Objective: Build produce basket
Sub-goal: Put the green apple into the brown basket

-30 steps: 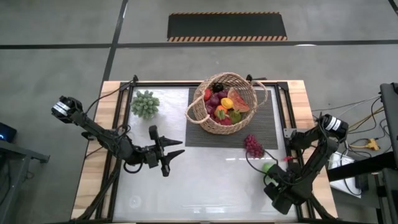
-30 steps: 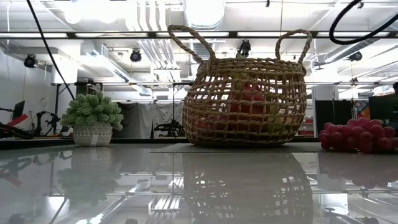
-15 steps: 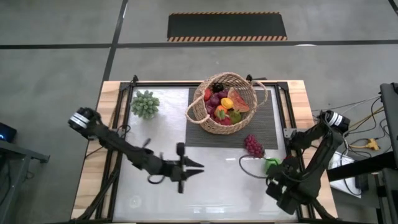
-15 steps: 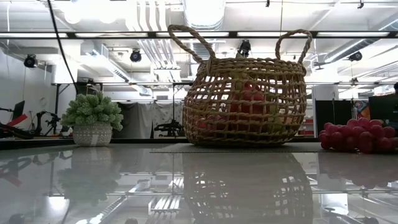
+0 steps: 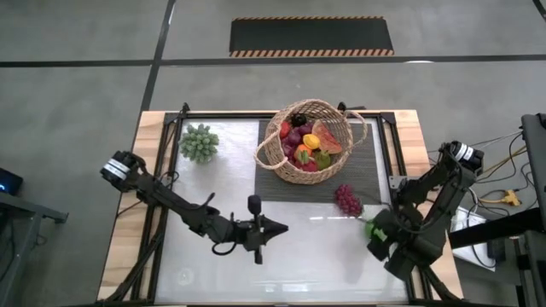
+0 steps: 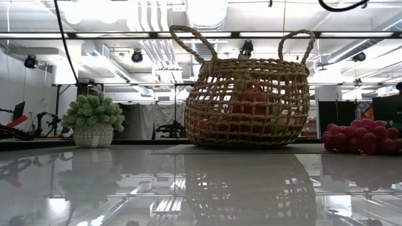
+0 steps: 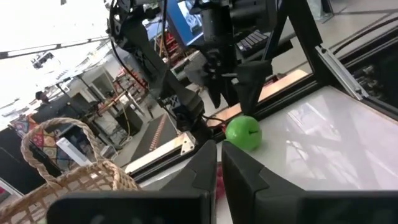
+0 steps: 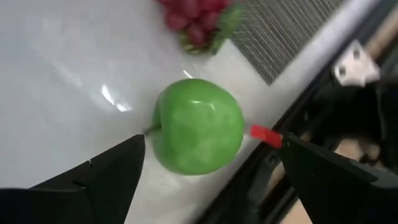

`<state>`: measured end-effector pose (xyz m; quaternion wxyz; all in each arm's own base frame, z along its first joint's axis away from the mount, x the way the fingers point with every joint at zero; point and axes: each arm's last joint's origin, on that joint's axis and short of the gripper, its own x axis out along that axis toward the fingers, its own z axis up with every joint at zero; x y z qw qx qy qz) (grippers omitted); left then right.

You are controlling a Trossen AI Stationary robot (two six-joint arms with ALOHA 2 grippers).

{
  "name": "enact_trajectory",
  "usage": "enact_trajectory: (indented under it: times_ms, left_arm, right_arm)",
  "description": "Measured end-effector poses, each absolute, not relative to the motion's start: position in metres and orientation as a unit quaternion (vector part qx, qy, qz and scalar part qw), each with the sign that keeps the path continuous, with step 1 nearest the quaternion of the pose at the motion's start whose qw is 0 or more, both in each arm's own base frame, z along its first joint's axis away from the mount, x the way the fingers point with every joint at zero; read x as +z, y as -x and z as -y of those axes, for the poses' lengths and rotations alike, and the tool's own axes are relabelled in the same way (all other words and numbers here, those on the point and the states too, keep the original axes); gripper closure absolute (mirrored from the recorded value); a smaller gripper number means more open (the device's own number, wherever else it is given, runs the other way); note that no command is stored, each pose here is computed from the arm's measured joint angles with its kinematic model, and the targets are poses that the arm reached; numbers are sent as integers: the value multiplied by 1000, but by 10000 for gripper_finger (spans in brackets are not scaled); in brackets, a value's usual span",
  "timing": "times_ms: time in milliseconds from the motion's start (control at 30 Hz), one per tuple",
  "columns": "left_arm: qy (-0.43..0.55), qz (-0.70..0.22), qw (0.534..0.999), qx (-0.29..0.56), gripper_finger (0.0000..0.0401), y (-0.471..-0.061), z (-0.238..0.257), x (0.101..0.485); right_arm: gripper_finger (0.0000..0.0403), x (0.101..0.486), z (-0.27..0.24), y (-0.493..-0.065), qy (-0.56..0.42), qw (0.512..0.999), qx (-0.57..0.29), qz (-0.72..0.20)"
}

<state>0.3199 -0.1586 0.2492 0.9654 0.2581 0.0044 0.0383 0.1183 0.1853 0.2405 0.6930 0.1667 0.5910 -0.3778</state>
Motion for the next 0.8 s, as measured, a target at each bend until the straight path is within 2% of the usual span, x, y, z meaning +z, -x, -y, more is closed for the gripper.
enact_trajectory:
  times_ms: [100, 167, 367, 567, 800]
  left_arm:
    - [-266, -4, 963, 39, 395, -319, 158, 250]
    - [-272, -5, 961, 38, 396, -319, 159, 250]
    - [-284, -21, 958, 33, 396, -319, 158, 246]
    - [-287, -24, 957, 33, 396, -319, 159, 245]
    - [-296, -25, 954, 33, 396, -319, 158, 245]
  right_arm:
    - [44, 238, -188, -121, -112, 706, -321, -621]
    - [44, 235, -187, -124, -115, 703, -309, -631]
    - [44, 220, -183, -127, -202, 678, -348, -615]
    - [45, 211, -178, -123, -282, 616, -441, -588]
    - [62, 207, -180, -125, -289, 623, -423, -591]
